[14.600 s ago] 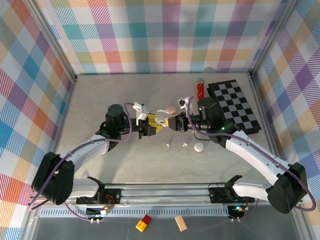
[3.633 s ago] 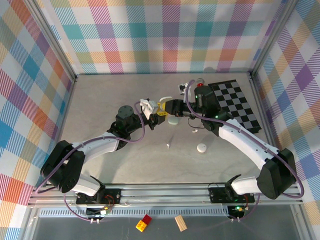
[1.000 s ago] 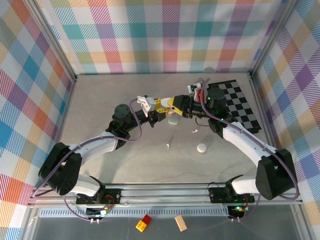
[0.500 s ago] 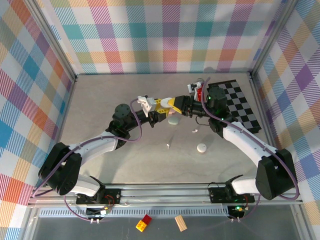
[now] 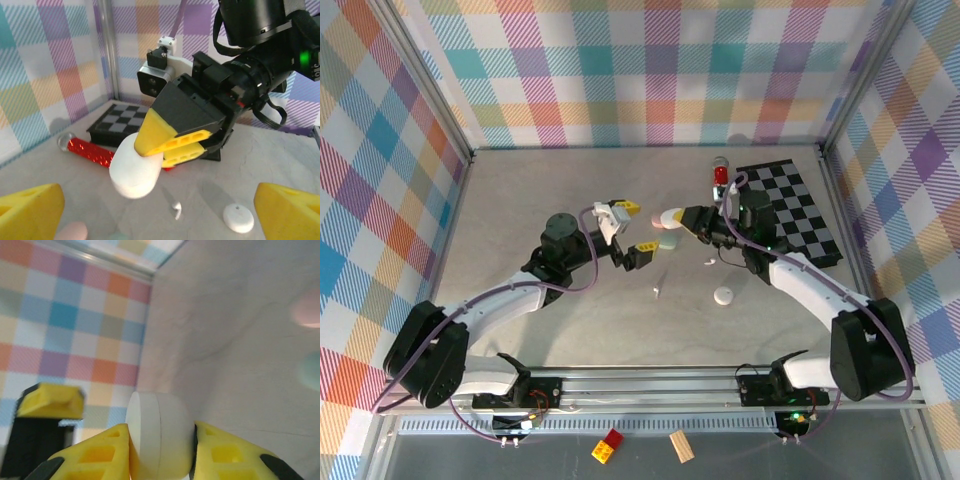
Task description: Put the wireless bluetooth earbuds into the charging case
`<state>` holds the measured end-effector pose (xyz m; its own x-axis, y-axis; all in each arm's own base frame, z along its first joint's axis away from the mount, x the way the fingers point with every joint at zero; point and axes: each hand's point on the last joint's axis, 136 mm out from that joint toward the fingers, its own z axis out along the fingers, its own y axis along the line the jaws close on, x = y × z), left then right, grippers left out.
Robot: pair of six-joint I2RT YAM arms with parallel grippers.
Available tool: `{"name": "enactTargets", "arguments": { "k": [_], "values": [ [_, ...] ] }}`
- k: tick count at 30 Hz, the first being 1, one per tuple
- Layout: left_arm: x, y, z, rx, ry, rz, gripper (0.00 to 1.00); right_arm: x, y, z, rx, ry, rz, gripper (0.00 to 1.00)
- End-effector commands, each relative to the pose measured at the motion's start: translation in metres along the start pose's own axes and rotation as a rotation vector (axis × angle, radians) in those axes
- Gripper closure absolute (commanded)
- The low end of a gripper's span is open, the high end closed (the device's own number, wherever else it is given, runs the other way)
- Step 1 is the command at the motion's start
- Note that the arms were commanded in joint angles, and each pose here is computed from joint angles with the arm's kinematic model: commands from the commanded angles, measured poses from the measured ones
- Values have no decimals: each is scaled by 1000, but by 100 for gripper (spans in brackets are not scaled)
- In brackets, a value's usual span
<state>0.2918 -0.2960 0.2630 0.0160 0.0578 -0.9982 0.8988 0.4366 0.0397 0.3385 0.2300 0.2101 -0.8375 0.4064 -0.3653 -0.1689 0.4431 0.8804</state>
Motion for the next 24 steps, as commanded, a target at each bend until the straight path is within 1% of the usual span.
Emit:
{"name": "enactTargets", "arguments": {
  "k": [1,8,13,18,22,24],
  "values": [
    [16,0,-8,-15,52,-16,1,-10,-43,4,131,-66,-21,83],
    [29,-3,-10,-8,89,-34,0,-18,-102,21,294,-84,-20,84],
    [32,-4,-11,-6,94,-36,0,-22,-130,28,372,-89,-22,83],
    [34,-4,-11,-4,97,-39,0,-17,-158,34,433,-73,-3,83],
    [34,-4,-11,-6,95,-38,0,-9,-172,39,444,-49,27,80],
    [34,-4,-11,-8,95,-38,0,-7,-175,40,449,-43,32,75]
  ]
}}
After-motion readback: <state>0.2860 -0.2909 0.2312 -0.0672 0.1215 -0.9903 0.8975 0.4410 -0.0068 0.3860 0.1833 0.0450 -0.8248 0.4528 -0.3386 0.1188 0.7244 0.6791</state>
